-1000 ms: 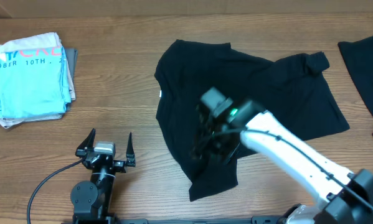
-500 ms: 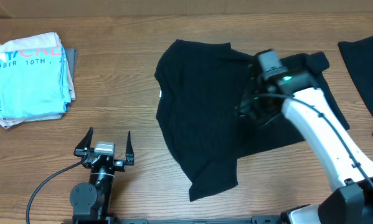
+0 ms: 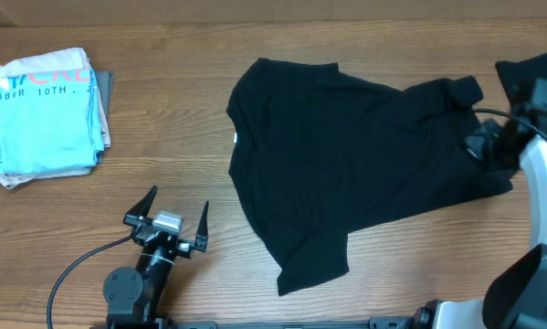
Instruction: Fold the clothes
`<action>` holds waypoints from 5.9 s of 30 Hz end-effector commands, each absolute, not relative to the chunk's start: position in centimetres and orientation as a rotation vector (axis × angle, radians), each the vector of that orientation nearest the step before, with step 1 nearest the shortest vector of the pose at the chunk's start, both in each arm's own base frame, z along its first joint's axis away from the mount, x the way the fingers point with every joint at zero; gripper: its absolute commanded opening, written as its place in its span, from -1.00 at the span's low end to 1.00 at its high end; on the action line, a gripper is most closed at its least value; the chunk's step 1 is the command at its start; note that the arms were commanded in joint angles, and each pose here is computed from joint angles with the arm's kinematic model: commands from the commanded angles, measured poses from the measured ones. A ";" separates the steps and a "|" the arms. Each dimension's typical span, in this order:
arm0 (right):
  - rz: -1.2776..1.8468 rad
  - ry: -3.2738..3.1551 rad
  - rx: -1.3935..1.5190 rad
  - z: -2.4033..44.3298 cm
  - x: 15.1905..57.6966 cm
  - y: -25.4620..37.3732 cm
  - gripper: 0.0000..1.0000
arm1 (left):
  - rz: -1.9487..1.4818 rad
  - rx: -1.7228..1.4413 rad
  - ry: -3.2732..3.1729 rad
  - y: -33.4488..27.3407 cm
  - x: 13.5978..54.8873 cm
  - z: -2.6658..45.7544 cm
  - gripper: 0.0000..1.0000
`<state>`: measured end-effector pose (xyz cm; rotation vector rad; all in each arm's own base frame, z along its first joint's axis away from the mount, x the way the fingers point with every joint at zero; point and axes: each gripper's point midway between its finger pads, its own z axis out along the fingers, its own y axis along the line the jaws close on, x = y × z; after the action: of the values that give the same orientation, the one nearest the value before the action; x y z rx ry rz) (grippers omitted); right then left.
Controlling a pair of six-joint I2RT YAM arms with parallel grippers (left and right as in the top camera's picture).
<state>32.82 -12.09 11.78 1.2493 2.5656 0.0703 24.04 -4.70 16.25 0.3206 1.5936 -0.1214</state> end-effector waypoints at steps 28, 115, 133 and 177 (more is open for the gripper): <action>-0.438 2.418 1.975 -1.4 24.3 -23.2 -0.92 | -0.181 0.388 1.573 -6.1 23.6 16.3 1.00; -0.005 2.349 1.559 11.4 34.8 -19.7 1.00 | -0.337 0.665 2.391 -24.4 60.8 4.4 -0.85; -0.005 2.349 1.559 11.4 34.8 -19.7 1.00 | 0.143 0.133 2.641 -15.7 59.9 -1.4 -0.92; -0.005 2.349 1.560 11.4 34.8 -19.8 1.00 | -0.550 0.577 2.620 -17.2 57.4 3.1 0.25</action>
<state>34.54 -19.62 10.90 1.5738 2.3594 -0.0054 57.78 -16.67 4.04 0.5125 2.6426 -0.4076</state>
